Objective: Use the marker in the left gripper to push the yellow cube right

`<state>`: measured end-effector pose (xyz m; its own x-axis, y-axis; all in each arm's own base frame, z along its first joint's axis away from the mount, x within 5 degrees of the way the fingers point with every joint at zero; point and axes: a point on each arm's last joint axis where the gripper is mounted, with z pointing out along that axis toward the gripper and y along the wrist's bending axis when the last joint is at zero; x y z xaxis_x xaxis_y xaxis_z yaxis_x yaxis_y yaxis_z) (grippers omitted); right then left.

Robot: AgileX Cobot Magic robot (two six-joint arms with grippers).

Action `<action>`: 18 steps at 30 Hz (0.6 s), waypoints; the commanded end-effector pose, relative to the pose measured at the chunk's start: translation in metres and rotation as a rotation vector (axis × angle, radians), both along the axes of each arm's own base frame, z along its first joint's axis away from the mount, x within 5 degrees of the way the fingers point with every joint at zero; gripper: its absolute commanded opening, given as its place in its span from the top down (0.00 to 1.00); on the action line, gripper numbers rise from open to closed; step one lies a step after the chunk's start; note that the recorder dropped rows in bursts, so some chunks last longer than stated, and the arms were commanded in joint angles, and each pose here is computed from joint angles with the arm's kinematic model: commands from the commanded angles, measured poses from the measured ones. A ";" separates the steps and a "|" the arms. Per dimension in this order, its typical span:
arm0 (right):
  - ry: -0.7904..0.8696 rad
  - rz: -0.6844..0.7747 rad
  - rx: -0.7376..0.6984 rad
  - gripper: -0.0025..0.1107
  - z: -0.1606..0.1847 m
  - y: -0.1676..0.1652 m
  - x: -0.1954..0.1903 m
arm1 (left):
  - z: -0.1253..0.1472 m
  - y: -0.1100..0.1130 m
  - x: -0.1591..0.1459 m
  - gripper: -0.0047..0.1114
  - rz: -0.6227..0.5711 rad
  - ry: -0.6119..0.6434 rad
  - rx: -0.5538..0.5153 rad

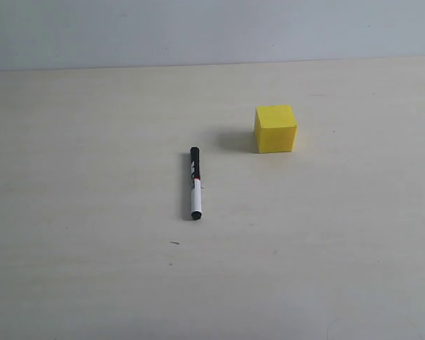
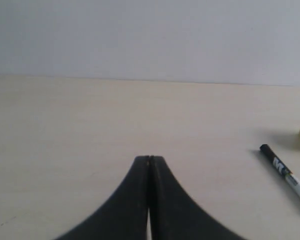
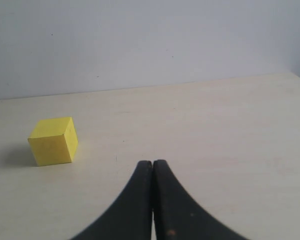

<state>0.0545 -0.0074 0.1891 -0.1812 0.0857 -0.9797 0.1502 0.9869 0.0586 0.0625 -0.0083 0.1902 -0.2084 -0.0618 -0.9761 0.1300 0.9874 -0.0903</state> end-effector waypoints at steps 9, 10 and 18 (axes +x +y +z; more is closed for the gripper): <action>-0.012 -0.005 -0.007 0.98 0.000 0.000 0.000 | -0.009 0.006 -0.009 0.96 0.069 0.071 -0.011; -0.013 -0.005 -0.005 0.98 0.000 0.000 0.000 | -0.009 0.006 -0.009 0.96 0.069 0.071 -0.011; -0.013 -0.005 -0.004 0.98 0.000 0.000 0.000 | -0.009 0.006 -0.009 0.96 0.069 0.071 -0.011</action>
<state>0.0545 -0.0074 0.1891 -0.1812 0.0857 -0.9797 0.1502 0.9869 0.0586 0.0537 -0.0020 0.1805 -0.2802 -0.0748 -0.9570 0.0578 0.9938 -0.0946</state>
